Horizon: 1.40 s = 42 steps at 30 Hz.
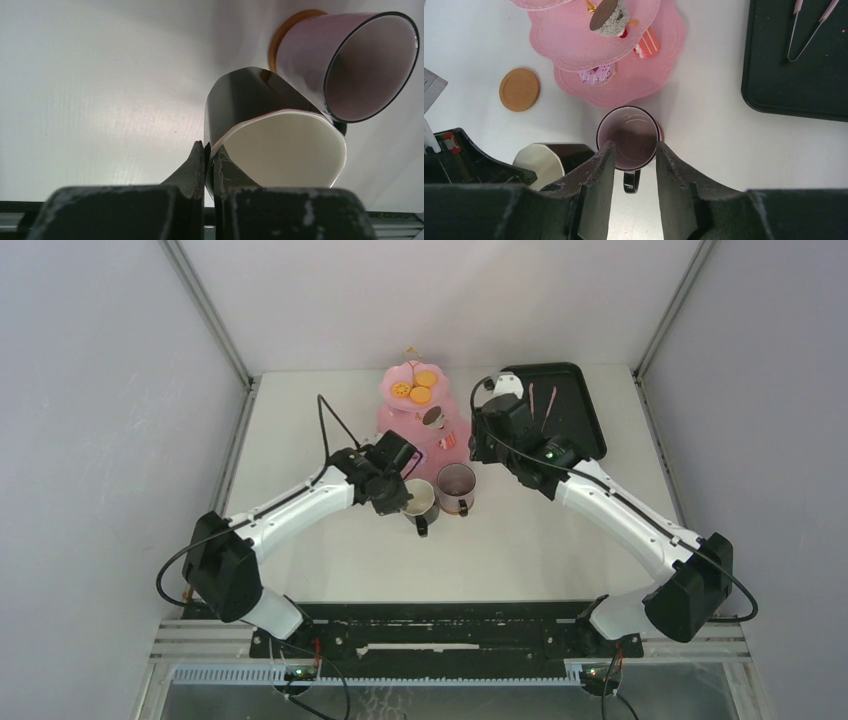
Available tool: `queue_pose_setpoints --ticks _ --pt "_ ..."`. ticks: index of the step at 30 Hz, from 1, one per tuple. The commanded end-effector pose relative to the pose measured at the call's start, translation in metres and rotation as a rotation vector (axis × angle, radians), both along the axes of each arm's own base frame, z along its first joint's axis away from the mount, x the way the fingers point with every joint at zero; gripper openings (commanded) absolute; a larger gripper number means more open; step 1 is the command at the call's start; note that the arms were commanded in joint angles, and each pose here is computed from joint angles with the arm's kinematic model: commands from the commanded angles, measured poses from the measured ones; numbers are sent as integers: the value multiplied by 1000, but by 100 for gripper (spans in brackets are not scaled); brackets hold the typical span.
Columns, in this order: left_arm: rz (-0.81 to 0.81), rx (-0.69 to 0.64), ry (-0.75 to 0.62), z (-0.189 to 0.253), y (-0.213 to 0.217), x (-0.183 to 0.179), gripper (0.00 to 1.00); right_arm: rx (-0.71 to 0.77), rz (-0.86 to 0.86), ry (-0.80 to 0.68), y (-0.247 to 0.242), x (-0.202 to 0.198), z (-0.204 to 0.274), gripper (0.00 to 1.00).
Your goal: Serve the afternoon tea
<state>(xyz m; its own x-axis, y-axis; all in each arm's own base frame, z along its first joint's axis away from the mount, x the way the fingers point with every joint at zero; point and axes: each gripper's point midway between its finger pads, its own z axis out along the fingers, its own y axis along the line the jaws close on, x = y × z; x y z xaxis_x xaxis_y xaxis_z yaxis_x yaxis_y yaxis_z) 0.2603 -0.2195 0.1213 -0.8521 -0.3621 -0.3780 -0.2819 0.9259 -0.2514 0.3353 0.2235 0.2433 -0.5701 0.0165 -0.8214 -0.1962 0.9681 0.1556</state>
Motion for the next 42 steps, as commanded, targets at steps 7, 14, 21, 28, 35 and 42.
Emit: queue_pose_setpoints --ticks 7,14,21,28,35,42 --pt "118 -50 -39 8 -25 -6 0 61 19 -28 -5 -16 29 44" --pt "101 -13 13 4 -19 -37 0 75 34 -4 -4 -24 28 44" --pt "130 4 44 -4 -17 -52 2 88 44 15 -2 -29 23 44" --pt "177 -18 43 -10 -24 -49 6 87 56 27 0 -33 19 46" --pt "208 -37 45 -15 -35 -42 12 70 51 39 -6 -38 16 47" --pt "203 -31 64 -18 -42 -46 26 70 55 39 -11 -43 16 48"
